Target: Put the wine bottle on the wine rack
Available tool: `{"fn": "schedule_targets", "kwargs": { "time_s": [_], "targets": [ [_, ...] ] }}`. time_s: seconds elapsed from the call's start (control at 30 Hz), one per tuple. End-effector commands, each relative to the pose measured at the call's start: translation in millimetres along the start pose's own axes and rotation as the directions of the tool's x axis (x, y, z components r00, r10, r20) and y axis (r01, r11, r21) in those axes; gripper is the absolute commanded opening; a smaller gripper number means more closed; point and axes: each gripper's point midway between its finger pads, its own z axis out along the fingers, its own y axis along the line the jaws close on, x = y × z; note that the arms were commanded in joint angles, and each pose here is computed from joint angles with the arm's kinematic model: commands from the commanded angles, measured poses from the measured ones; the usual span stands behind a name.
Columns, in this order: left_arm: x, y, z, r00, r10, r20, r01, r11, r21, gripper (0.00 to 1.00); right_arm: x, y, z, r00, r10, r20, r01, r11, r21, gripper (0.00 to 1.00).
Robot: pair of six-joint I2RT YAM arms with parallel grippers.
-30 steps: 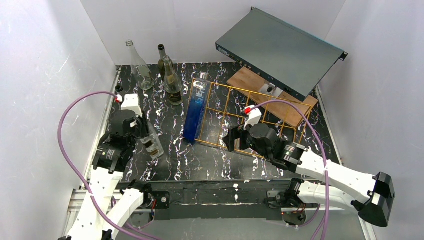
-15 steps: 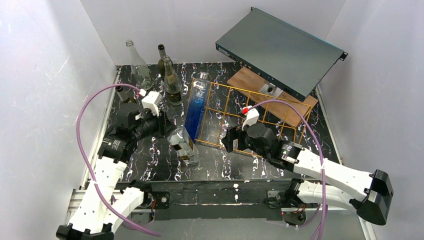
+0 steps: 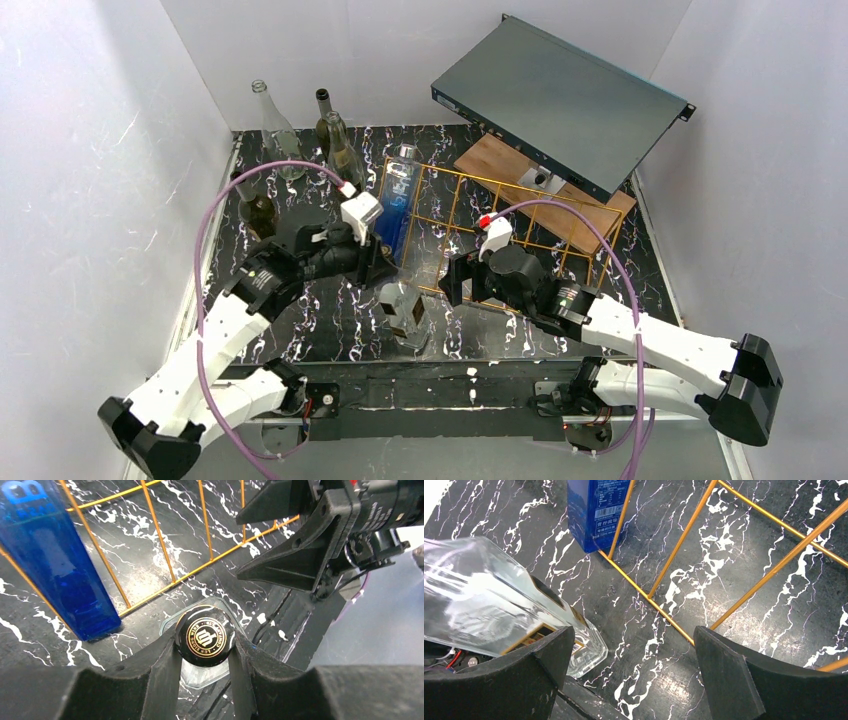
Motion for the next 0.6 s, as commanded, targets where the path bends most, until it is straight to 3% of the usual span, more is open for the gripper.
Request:
{"fn": "schedule_targets", "kwargs": {
  "time_s": [0.0, 0.23, 0.47, 0.57],
  "targets": [
    [-48.3, -20.4, -1.2, 0.984, 0.136, 0.118, -0.141, 0.989, 0.034, 0.0, -19.5, 13.2, -3.7, 0.998, 0.021, 0.055, -0.018, 0.999, -0.048, 0.98],
    [-36.9, -25.4, 17.5, 0.97, 0.243, 0.011, -0.244, 0.97, 0.013, 0.0, -16.5, 18.9, -6.8, 0.999, 0.01, 0.054, -0.005, 0.996, -0.094, 0.99],
    [-25.5, -37.9, 27.7, 0.964, 0.263, -0.038, -0.261, 0.964, 0.056, 0.0, -9.9, 65.3, -16.8, 0.996, -0.07, 0.061, 0.088, 0.926, -0.367, 0.98],
    [-21.6, -35.0, 27.0, 0.965, 0.256, -0.054, -0.254, 0.966, 0.04, 0.15, -5.4, 78.7, -23.0, 0.992, -0.102, 0.07, 0.122, 0.895, -0.429, 0.98]
  ]
}}
